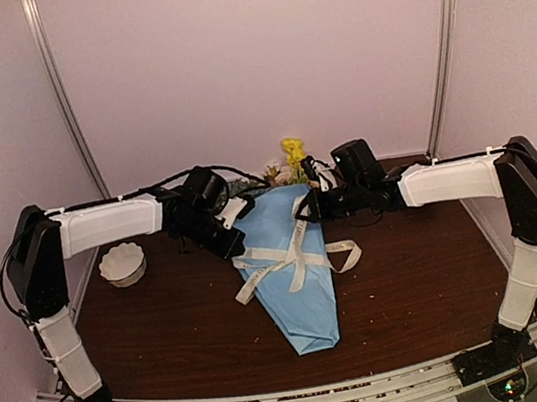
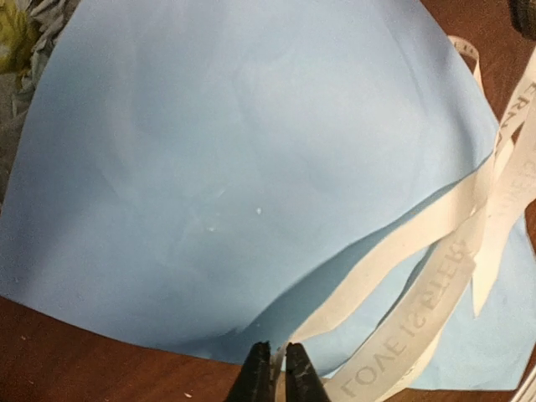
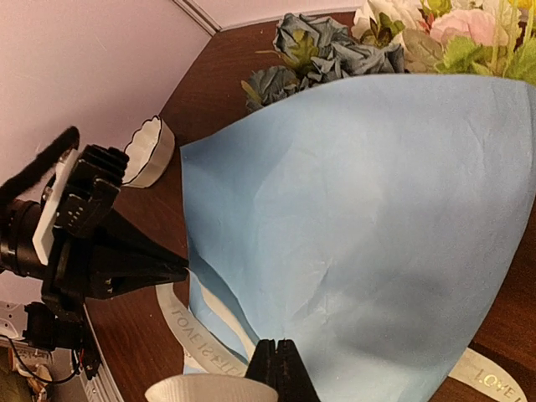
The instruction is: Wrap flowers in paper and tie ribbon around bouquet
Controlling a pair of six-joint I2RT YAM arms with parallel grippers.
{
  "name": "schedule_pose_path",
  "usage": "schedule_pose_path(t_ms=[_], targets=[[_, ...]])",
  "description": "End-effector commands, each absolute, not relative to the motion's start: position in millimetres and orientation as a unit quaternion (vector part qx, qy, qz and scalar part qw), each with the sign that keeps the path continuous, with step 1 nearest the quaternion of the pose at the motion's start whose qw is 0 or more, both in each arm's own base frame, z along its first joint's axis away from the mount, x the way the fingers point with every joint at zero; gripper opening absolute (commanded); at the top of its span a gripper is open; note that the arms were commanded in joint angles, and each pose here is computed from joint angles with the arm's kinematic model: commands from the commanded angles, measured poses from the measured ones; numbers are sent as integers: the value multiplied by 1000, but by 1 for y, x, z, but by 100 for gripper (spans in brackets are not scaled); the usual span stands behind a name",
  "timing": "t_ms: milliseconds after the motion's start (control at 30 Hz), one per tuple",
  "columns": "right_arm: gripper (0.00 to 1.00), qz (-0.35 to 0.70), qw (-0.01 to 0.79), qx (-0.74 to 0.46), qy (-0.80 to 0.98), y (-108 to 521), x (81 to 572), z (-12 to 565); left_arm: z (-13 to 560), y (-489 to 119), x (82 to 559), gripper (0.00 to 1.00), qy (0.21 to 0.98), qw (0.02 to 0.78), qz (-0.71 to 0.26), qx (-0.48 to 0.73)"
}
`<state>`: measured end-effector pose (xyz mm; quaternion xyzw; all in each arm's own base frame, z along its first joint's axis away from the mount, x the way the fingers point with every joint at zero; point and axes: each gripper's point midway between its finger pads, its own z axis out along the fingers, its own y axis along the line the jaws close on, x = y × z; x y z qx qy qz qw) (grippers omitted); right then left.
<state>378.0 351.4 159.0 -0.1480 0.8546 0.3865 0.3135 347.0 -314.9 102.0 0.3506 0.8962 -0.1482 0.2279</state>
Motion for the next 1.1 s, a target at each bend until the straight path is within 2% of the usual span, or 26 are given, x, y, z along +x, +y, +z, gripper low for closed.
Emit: schedule_pose_path(t_ms=[0, 267, 500, 633, 867, 933, 1000, 1067], targets=[[0, 369, 334, -149, 854, 353, 400, 170, 110, -315, 340, 0, 888, 235, -159, 363], [1, 343, 312, -135, 875, 354, 430, 140, 144, -290, 306, 0, 873, 274, -166, 367], [7, 330, 286, -141, 888, 357, 434, 114, 201, -295, 253, 0, 797, 368, -201, 435], [12, 327, 279, -141, 892, 355, 432, 107, 223, -289, 232, 0, 769, 398, -226, 447], [17, 337, 273, -145, 889, 358, 429, 108, 210, -281, 191, 1, 747, 352, -259, 501], [17, 339, 270, -145, 890, 360, 428, 106, 205, -290, 178, 21, 733, 331, -266, 531], [18, 342, 266, -144, 890, 360, 427, 105, 199, -299, 172, 47, 717, 316, -256, 565], [19, 344, 264, -144, 890, 361, 426, 105, 196, -311, 174, 61, 703, 314, -247, 588]])
